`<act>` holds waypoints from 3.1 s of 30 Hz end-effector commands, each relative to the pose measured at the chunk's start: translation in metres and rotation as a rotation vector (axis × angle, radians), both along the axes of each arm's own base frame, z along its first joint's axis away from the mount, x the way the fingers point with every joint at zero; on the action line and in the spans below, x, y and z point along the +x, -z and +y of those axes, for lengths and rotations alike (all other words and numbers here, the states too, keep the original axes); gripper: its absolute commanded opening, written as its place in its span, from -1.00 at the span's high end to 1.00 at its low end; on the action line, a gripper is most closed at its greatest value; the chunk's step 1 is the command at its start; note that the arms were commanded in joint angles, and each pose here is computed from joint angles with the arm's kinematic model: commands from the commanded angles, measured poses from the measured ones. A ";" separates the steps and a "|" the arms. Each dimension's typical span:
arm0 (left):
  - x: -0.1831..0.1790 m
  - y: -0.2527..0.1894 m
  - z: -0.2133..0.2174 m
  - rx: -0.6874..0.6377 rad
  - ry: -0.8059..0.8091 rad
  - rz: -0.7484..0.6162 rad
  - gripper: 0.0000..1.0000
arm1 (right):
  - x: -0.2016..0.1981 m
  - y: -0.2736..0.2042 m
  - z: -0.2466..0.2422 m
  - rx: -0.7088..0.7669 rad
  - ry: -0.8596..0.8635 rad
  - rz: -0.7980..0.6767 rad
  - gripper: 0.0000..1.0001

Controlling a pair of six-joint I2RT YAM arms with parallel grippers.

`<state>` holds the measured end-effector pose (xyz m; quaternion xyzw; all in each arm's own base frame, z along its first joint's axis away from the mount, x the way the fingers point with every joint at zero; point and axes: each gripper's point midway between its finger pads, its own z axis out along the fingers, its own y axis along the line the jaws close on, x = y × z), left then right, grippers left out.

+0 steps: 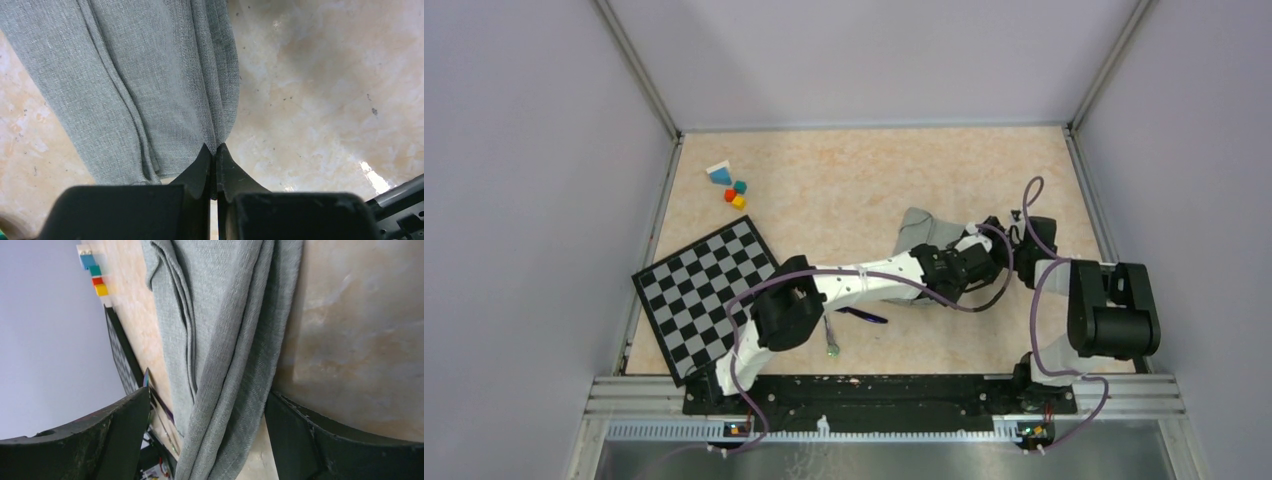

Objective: Fold the napkin into a case and place the utensils inside
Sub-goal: Fold the 2/3-rectangle-folded napkin at the center of the board.

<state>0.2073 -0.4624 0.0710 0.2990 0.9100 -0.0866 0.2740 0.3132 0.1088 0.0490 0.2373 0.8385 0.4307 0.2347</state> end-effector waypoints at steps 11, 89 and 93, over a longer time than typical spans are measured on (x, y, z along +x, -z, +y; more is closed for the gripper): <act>-0.006 -0.027 -0.012 -0.123 0.044 0.041 1.00 | 0.019 -0.001 -0.002 -0.017 0.068 -0.084 -0.09; 0.190 -0.052 0.066 -0.759 -0.129 0.249 0.09 | 0.065 -0.008 0.087 -0.315 -0.057 -0.069 1.00; 0.185 -0.051 0.088 -0.798 -0.188 0.283 0.07 | 0.063 -0.011 0.088 -0.309 -0.066 -0.075 1.00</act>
